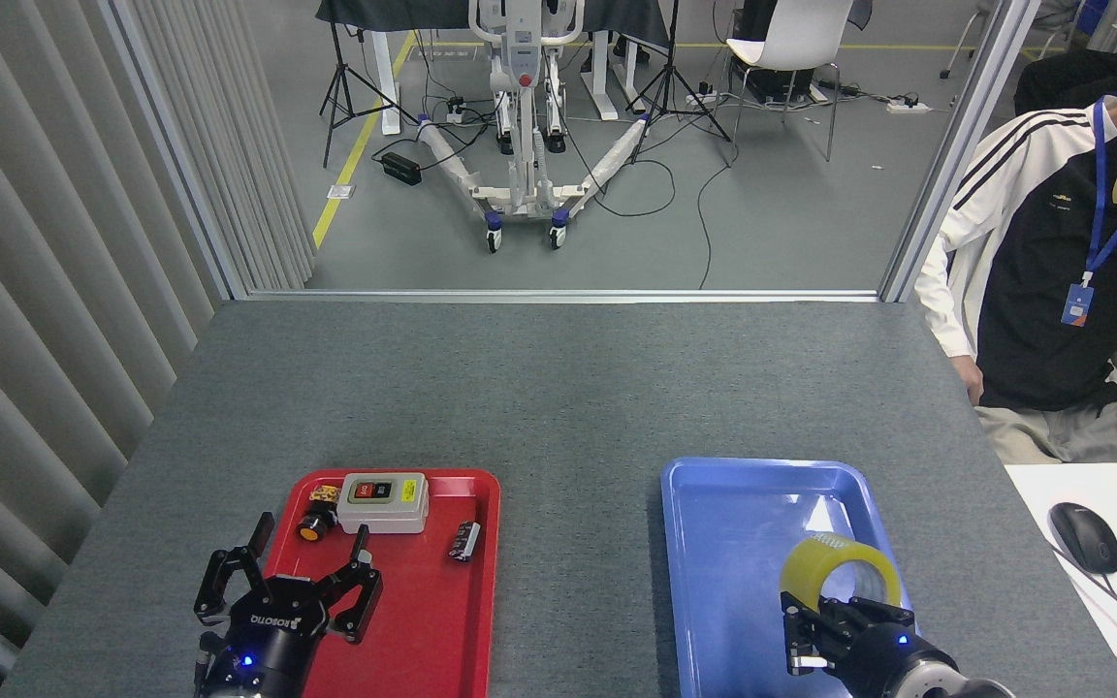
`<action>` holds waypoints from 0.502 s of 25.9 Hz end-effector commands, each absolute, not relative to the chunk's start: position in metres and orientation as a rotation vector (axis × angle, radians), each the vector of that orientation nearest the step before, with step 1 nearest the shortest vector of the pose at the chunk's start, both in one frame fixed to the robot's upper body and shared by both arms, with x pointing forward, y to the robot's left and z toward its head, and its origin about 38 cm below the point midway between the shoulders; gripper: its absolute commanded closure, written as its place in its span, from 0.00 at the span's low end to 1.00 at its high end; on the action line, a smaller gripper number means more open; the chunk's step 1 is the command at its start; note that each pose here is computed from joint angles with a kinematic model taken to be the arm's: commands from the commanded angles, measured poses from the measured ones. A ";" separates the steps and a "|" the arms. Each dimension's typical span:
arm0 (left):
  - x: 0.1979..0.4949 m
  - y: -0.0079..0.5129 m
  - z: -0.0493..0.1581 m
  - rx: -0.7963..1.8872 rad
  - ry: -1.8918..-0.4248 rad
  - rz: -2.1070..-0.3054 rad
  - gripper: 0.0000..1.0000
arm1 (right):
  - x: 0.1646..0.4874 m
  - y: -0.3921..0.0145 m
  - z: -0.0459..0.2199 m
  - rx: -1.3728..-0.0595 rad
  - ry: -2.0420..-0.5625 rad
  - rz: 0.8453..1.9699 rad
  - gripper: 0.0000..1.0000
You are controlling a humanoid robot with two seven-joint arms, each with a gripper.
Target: Place and move tape with both arms
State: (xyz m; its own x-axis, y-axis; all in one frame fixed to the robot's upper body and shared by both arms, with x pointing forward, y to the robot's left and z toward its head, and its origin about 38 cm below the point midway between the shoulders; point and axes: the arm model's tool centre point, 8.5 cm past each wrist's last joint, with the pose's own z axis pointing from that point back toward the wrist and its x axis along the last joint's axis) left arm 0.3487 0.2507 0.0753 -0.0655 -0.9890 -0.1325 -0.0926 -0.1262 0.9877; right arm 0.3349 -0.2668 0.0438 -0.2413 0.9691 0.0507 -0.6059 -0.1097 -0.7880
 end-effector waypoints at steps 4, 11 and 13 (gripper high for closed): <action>0.346 0.244 0.083 1.369 -1.316 -1.305 0.01 | 0.335 -0.268 0.031 -0.561 -0.799 1.610 0.00; 0.344 0.234 0.082 1.304 -1.405 -1.380 0.01 | 0.338 -0.276 0.052 -0.729 -0.983 1.504 0.00; 0.345 0.235 0.083 1.308 -1.402 -1.374 0.01 | 0.334 -0.300 0.068 -0.873 -1.082 1.381 0.00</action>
